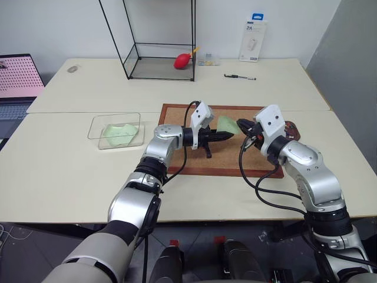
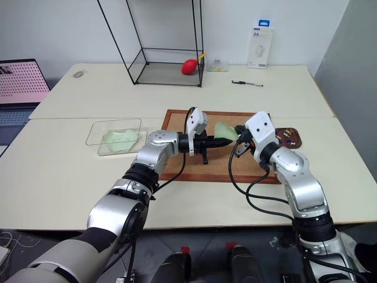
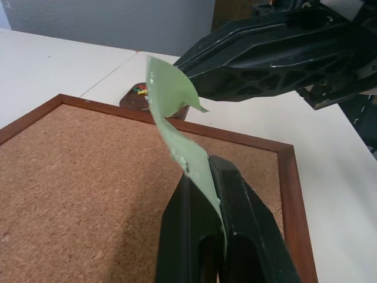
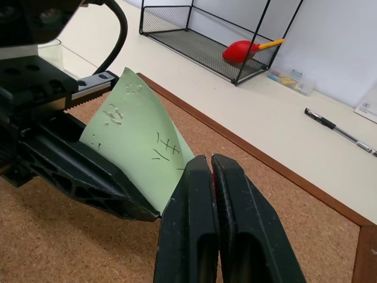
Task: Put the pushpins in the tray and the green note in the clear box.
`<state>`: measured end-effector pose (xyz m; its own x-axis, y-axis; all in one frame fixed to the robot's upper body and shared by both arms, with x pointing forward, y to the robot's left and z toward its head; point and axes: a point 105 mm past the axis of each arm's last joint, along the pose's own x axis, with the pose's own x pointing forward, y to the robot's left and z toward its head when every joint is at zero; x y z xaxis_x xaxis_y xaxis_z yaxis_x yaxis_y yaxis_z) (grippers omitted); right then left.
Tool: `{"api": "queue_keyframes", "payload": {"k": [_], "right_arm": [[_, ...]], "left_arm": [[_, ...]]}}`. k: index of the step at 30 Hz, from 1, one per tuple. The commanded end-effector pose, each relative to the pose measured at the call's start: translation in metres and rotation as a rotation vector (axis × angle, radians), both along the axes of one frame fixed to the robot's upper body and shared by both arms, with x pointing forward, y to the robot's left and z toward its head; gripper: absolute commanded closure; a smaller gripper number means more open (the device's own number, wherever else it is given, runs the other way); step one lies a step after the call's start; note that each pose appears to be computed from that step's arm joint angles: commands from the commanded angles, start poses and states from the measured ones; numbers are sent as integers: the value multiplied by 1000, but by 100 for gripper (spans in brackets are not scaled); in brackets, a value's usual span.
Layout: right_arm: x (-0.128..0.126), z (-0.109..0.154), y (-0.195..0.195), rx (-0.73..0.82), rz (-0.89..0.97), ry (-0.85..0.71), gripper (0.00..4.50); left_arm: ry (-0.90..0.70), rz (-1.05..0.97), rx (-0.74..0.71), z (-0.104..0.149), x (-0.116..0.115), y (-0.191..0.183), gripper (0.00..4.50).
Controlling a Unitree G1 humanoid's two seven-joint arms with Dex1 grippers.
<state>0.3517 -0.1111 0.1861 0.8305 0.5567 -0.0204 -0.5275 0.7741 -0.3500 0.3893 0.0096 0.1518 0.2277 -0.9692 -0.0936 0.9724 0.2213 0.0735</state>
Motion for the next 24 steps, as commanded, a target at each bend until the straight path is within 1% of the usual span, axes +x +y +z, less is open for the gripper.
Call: {"api": "queue_keyframes", "payload": {"k": [1,10,14,18,24], "right_arm": [[-4,15,-7,-1,0,-65,450],[2,18,-27,-40,-84,-94,450],[-1,22,-22,-22,-56,-102,450],[-2,21,-21,-37,-49,-112,450],[-2,25,-19,-34,-33,-127,450]], "left_arm": [[-65,8,-58,18,2,0,449],[-59,53,-72,11,3,13,449],[-56,60,-69,7,1,15,449],[-57,58,-65,7,0,16,449],[-77,52,-30,3,-3,22,449]]}}
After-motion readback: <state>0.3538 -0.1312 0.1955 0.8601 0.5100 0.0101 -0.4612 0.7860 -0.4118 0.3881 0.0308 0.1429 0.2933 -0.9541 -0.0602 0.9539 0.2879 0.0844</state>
